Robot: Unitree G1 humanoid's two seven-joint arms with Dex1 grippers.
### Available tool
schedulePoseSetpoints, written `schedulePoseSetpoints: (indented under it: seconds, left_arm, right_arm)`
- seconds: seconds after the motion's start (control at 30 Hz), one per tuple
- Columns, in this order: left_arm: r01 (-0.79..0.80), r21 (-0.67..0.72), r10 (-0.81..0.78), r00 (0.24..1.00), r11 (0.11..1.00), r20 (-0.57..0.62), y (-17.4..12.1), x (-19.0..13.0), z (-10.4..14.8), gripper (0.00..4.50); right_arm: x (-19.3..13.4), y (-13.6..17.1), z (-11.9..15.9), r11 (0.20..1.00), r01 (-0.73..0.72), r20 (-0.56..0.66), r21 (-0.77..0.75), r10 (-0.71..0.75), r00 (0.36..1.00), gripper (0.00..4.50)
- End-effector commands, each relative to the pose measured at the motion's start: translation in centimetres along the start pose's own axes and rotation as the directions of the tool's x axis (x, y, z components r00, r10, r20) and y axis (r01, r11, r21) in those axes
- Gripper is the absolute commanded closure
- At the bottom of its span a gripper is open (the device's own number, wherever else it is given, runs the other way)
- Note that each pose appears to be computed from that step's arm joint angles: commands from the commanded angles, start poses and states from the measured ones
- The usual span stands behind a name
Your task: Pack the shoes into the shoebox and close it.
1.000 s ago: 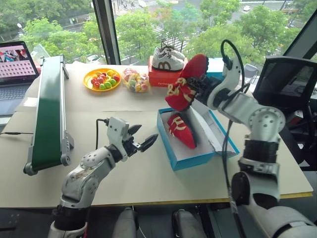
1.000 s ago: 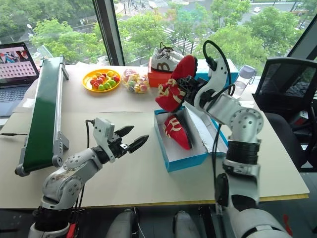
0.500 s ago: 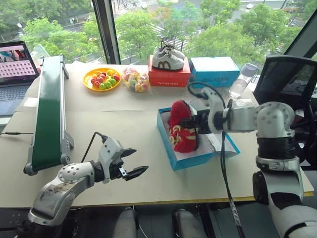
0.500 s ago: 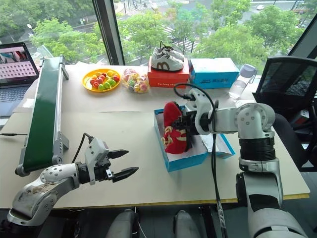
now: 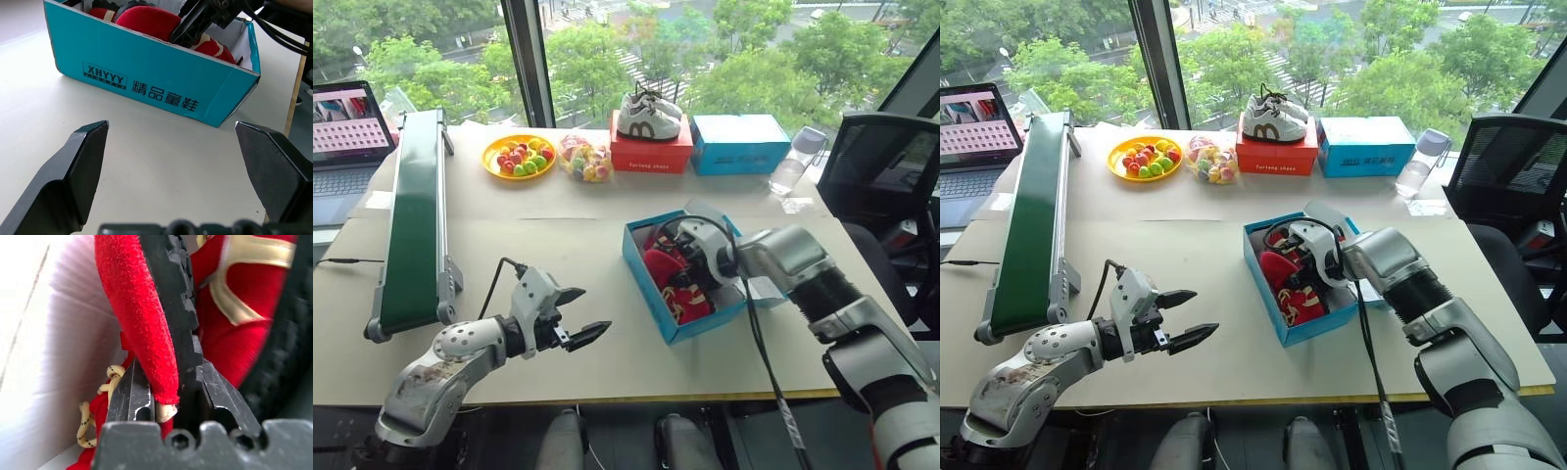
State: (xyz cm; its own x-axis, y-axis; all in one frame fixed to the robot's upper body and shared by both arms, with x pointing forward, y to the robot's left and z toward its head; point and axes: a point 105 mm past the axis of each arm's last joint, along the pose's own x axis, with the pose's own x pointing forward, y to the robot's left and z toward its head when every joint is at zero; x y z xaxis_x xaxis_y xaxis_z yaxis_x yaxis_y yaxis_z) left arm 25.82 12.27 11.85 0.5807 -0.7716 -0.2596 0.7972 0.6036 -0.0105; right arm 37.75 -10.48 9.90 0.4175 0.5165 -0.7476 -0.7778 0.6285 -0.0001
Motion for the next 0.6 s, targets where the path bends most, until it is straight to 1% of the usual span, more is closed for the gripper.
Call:
schedulePoseSetpoints:
  seconds: [0.03,0.1,0.13,0.2,0.23,0.27,0.3,0.33,0.43,0.53,0.6]
  left_arm:
    - [-0.003,0.038,0.002,0.999,0.999,0.033,-0.1,0.3,1.0,0.09]
    - [-0.007,0.040,0.005,0.999,0.999,0.036,-0.1,0.4,1.1,0.09]
    - [-0.009,0.042,0.007,0.999,0.999,0.037,-0.1,0.4,1.1,0.03]
    - [-0.006,0.044,0.004,0.999,0.999,0.036,-0.1,0.5,1.1,0.00]
    - [-0.005,0.044,0.003,0.999,0.999,0.035,-0.1,0.5,1.1,0.00]
    - [-0.003,0.045,0.002,0.999,0.999,0.035,-0.1,0.5,1.2,0.00]
    - [-0.003,0.044,0.001,0.999,0.999,0.035,-0.1,0.4,1.2,0.00]
    - [-0.002,0.044,0.001,0.999,0.999,0.034,-0.1,0.4,1.2,0.00]
    - [0.003,0.041,-0.004,1.000,0.999,0.029,0.0,0.4,1.1,0.00]
    - [0.013,0.041,-0.014,1.000,0.999,0.024,-0.1,0.5,1.0,0.00]
    - [0.021,0.041,-0.022,0.999,0.999,0.027,-0.2,0.6,1.1,0.00]
  right_arm:
    - [1.7,-0.6,-1.8,0.999,0.044,-0.056,-0.019,-0.045,0.997,3.58]
    - [2.4,-0.4,-2.2,0.997,0.034,-0.047,0.068,-0.030,0.998,3.58]
    - [2.5,-0.4,-2.3,0.995,0.035,-0.043,0.092,-0.031,0.999,3.25]
    - [2.0,-0.8,-1.7,0.991,0.051,-0.010,0.128,-0.050,0.999,2.67]
    - [1.7,-0.9,-1.4,0.989,0.055,0.002,0.134,-0.056,0.998,2.31]
    - [0.8,-1.2,-0.4,0.989,0.064,0.039,0.136,-0.070,0.997,2.03]
    - [-0.1,-1.5,0.6,0.988,0.069,0.075,0.140,-0.080,0.994,1.56]
    - [-1.5,-1.6,2.0,0.987,0.063,0.125,0.151,-0.082,0.989,1.29]
    - [-5.5,-1.3,5.2,0.986,0.020,0.241,0.163,-0.060,0.969,1.29]
    - [-9.3,-0.2,6.8,0.992,-0.014,0.309,0.124,-0.025,0.951,1.29]
    - [-12.4,1.3,7.6,0.989,-0.098,0.359,0.108,0.053,0.932,1.29]
